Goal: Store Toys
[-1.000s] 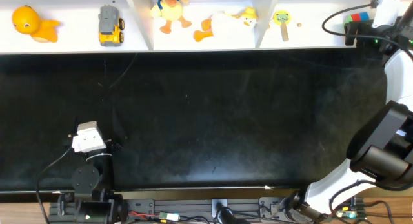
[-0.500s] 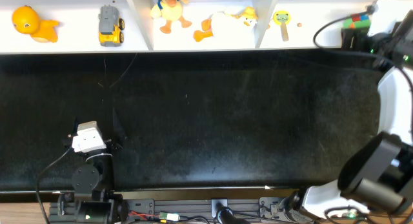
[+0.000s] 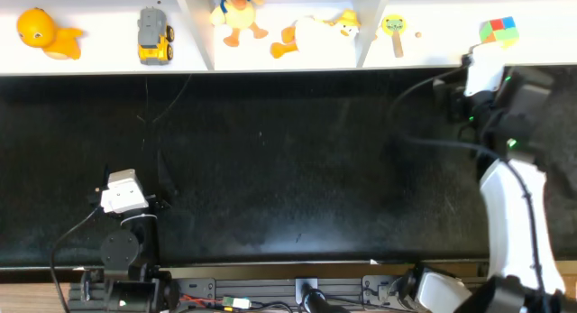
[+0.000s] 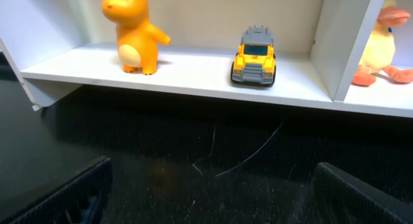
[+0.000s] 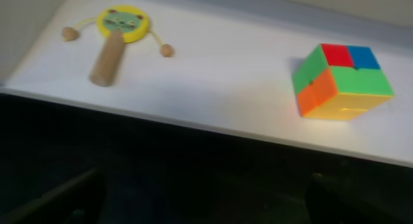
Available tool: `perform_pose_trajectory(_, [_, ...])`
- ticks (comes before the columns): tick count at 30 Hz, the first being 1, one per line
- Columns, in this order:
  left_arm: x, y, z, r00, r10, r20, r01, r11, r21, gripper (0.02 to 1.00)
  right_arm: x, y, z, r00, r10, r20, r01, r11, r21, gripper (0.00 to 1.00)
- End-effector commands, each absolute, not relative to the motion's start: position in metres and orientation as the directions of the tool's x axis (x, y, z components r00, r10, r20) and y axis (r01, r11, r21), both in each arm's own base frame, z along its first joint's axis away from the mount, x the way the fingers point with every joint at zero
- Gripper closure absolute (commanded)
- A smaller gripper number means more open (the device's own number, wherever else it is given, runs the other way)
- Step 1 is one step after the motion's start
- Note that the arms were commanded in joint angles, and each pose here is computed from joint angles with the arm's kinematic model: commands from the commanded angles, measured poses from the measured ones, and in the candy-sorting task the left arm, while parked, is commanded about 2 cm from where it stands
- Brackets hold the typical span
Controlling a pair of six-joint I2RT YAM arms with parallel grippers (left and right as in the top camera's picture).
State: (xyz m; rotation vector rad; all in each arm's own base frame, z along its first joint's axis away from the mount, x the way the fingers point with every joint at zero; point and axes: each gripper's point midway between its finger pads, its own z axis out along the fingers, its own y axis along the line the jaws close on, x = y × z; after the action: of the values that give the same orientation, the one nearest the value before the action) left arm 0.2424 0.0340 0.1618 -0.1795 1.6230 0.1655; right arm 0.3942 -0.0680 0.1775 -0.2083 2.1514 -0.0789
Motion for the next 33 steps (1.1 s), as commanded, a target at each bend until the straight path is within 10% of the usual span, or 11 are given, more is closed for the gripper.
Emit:
perform_pose_trajectory(1, [0.242,0.036,0.162,-0.056,0.005,-0.998,-0.226,0.974,0.018,0.02,0.383,-0.053,0.185,-0.485,-0.057,-0.873,0.006,0.998,-0.068,0.005])
perform_pose_trajectory(13, [0.242,0.036,0.162,-0.056,0.005,-0.998,-0.226,0.974,0.018,0.02,0.355,0.036,0.193,-0.288,-0.091,-0.953,-0.117,0.991,-0.059,0.005])
perform_pose_trajectory(33, [0.242,0.036,0.162,-0.056,0.005,-0.998,-0.226,0.974,0.018,0.02,0.285,0.009,0.158,-0.108,-0.019,-0.994,-0.032,0.999,-0.015,0.005])
